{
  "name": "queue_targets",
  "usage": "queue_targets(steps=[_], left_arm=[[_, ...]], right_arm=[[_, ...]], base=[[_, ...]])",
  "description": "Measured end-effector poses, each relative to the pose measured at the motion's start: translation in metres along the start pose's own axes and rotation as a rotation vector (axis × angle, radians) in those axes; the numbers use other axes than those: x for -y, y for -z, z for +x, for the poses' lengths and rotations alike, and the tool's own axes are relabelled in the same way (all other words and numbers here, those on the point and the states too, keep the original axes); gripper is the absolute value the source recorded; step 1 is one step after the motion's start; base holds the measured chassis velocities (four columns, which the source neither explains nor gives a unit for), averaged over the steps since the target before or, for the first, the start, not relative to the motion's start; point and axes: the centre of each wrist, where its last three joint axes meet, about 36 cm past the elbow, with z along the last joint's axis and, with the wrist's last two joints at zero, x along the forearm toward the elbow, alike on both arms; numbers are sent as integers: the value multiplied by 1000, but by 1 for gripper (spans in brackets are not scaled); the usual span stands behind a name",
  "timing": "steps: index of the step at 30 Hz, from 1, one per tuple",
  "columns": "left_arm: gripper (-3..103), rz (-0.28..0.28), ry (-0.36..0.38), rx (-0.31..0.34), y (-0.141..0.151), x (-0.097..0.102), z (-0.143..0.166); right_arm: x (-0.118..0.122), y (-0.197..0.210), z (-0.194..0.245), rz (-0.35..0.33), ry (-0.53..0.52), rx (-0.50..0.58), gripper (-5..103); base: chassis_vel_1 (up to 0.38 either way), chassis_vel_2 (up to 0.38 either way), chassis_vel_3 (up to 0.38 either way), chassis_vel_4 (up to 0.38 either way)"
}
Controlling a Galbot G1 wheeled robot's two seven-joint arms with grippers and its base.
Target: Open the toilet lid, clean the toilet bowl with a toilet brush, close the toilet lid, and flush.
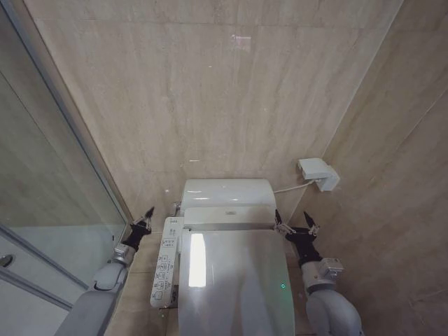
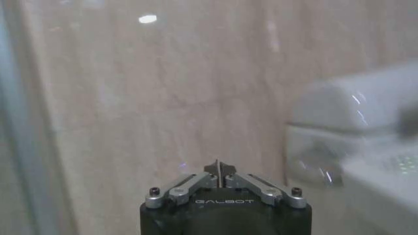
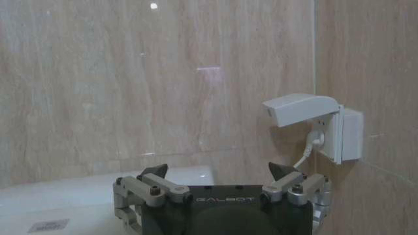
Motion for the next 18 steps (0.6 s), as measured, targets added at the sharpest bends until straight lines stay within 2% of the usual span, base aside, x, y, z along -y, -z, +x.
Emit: queue_targets(steps=[2, 3, 6, 7, 14, 15, 16, 18], left_arm=[[1, 36, 32, 4, 20, 7, 7], [1, 36, 32, 4, 20, 7, 7], [1, 58, 47, 23, 44, 16, 24], [27, 60, 52, 33, 51, 19, 29], [27, 60, 116, 30, 77, 13, 65], [55, 61, 123, 30, 79, 12, 69], [55, 61, 123, 30, 79, 12, 69], [55, 73, 159, 35, 94, 12, 91]], right_arm=[[0, 0, 0, 0, 0, 0, 100], [0, 0, 0, 0, 0, 0, 100], [0, 0, 0, 0, 0, 0, 100], [0, 0, 0, 0, 0, 0, 100], [0, 0, 0, 0, 0, 0, 100], [0, 0, 0, 0, 0, 0, 100], [0, 0, 0, 0, 0, 0, 100], [0, 0, 0, 0, 0, 0, 100]], base=[[0, 0, 0, 0], [0, 0, 0, 0], [0, 0, 0, 0], [0, 0, 0, 0], [0, 0, 0, 0], [0, 0, 0, 0], [0, 0, 0, 0], [0, 0, 0, 0]])
